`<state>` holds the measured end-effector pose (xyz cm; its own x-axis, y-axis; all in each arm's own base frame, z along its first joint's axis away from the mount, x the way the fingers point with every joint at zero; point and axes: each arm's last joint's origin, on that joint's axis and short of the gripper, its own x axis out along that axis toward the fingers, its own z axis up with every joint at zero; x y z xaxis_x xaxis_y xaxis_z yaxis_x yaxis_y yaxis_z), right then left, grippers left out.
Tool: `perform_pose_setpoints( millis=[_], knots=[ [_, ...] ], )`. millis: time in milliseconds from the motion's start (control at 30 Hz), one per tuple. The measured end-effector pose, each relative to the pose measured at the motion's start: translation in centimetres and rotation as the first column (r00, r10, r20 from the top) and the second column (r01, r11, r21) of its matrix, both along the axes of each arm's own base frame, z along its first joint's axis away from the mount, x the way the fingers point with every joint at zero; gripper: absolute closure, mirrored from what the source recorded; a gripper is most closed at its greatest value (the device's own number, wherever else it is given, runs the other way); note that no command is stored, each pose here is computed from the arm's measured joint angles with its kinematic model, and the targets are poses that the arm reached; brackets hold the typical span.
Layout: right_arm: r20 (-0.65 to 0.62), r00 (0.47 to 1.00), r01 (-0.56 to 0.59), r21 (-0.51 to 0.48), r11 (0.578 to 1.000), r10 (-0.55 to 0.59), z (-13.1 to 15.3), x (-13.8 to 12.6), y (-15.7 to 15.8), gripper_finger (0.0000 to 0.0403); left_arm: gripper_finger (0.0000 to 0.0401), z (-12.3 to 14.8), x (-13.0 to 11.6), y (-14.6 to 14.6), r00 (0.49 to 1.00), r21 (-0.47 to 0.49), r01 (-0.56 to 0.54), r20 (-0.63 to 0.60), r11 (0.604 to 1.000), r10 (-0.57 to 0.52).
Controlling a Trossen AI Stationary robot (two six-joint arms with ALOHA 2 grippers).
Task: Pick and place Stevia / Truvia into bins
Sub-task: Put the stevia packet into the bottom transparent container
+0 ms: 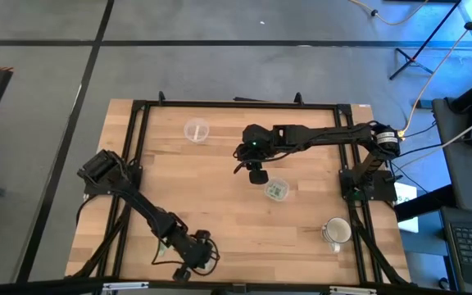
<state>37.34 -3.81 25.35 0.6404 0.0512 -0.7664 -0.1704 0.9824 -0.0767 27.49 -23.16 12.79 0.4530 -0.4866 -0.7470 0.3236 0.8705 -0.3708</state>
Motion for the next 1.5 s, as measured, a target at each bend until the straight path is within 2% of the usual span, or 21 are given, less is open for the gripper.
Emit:
perform_pose_setpoints(
  millis=[433,600,800,900,1033,1200,1300,1367,1500],
  knots=[
    [-0.003,1.0,-0.001,0.0,1.0,0.001,0.0,0.0,0.0,0.0292,0.04,-0.7,-0.3,1.4,0.988,0.039,0.002,-0.156,0.999,0.004],
    [-0.002,1.0,-0.003,-0.001,1.0,0.003,0.0,0.0,0.0,0.0292,0.0399,-0.9,-0.3,2.5,0.982,0.118,0.069,-0.182,0.991,-0.046],
    [-0.009,1.0,0.002,0.004,1.0,-0.002,-0.1,-0.1,0.0,0.0292,0.0399,-1.2,0.4,5.0,0.972,0.235,0.176,-0.193,0.956,-0.131],
    [-0.054,0.997,0.051,0.045,0.998,-0.048,-0.3,-0.4,0.0,0.0292,0.0399,-1.3,1.1,6.3,0.967,0.279,0.232,-0.169,0.932,-0.19],
    [-0.153,0.981,0.135,0.087,0.987,-0.121,-0.8,-1.2,-0.7,0.0292,0.0399,-1.3,2.1,8.1,0.96,0.386,0.281,-0.114,0.879,-0.256],
    [-0.187,0.972,0.164,0.085,0.983,-0.146,-1.5,-1.7,-1.7,0.0292,0.0399,-1.2,3.3,10.6,0.956,0.586,0.271,-0.072,0.764,-0.284],
    [-0.185,0.972,0.158,0.073,0.985,-0.143,-1.5,-1.8,-2.3,0.0292,0.0399,-1.3,3.8,12.2,0.953,0.672,0.271,-0.085,0.69,-0.292],
    [-0.182,0.975,0.142,0.057,0.988,-0.13,-1.5,-1.9,-2.7,0.0292,0.0399,-1.3,4.1,13.3,0.959,0.695,0.254,-0.091,0.672,-0.269],
    [-0.175,0.983,0.058,-0.001,0.998,-0.057,-1.5,-1.9,-3.1,0.0292,0.0399,-1.3,4.8,16.1,0.976,0.7,0.206,-0.097,0.684,-0.194]
  ],
)
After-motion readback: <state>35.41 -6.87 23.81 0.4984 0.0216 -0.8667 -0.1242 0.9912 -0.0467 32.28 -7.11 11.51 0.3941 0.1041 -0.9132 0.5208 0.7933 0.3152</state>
